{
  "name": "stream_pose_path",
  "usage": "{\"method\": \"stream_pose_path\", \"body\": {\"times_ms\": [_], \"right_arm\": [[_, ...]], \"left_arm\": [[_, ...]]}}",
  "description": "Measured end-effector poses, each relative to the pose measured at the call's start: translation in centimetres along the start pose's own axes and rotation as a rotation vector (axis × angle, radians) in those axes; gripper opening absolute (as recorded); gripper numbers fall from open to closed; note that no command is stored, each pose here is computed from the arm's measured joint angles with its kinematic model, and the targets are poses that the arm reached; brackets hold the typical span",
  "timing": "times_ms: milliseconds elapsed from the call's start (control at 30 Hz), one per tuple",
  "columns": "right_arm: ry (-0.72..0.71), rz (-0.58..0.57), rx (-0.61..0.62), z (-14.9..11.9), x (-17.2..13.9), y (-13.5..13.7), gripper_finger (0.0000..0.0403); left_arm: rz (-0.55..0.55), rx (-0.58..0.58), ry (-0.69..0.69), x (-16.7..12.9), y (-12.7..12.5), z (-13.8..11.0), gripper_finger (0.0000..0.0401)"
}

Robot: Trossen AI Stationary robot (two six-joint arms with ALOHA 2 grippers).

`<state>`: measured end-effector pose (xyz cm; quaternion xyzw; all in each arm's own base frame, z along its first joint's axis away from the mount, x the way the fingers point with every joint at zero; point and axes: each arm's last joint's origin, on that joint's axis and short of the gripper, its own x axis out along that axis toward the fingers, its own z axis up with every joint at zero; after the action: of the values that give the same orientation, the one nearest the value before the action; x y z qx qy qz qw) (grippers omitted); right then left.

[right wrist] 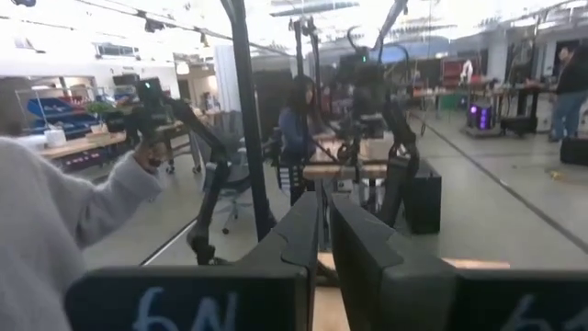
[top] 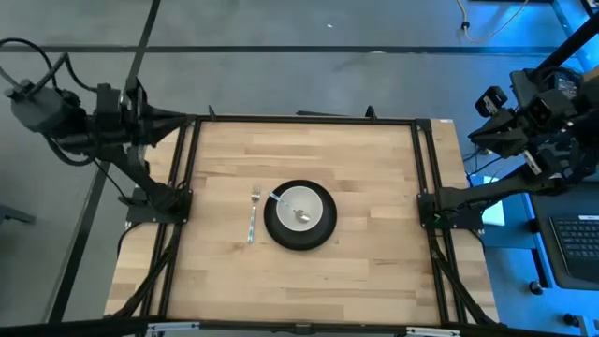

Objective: Pick and place plate/cup/fork/spoon on tray
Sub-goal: Return to Home Position

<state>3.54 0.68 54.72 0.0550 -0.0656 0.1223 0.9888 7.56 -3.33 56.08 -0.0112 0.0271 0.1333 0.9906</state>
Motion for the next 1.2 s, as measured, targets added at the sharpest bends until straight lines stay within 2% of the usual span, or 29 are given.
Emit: {"method": "stream_pose_path", "body": {"times_ms": [167, 300, 367, 533, 633, 733, 900, 1000, 1100, 1200], "right_arm": [[0.039, -0.005, 0.008, -0.4, 0.3, -0.1, 0.0036], [0.053, -0.007, 0.021, -0.5, 0.3, -0.1, 0.0036], [0.059, -0.001, 0.041, -0.6, 0.3, -0.1, 0.0036], [0.095, 0.075, 0.047, -0.8, 0.0, 0.1, 0.0036], [0.112, 0.08, 0.048, -1.0, -0.2, 0.2, 0.0036], [0.137, 0.076, 0.055, -1.7, 0.0, 0.1, 0.0036], [0.168, 0.061, 0.102, -3.5, 0.5, -0.3, 0.0036], [0.127, 0.066, 0.115, -4.5, 0.9, -0.5, 0.0036], [0.053, 0.079, 0.12, -4.9, 0.8, -0.6, 0.0036], [-0.015, 0.092, 0.107, -5.3, 0.4, -0.5, 0.0036]], "left_arm": [[0.095, 0.012, -0.008, 1.4, -1.8, 0.1, 0.0014], [0.095, 0.023, -0.006, 2.7, -3.7, 0.1, 0.0014], [0.014, 0.026, 0.022, 2.7, -4.0, -0.3, 0.0014], [-0.359, -0.053, 0.086, 1.3, -3.2, -0.4, 0.0014], [-0.489, 0.002, 0.076, 0.6, -2.7, -0.3, 0.0014], [-0.508, 0.052, 0.123, -0.1, -1.8, -1.0, 0.0014], [-0.468, -0.015, 0.146, -1.1, -0.1, -2.2, 0.0014], [-0.547, -0.01, 0.088, -1.4, 0.2, -3.5, 0.0014], [-0.69, 0.007, -0.007, -1.9, 0.5, -5.5, 0.0014], [-0.732, -0.007, -0.104, -2.0, 0.8, -8.1, 0.0014]]}}
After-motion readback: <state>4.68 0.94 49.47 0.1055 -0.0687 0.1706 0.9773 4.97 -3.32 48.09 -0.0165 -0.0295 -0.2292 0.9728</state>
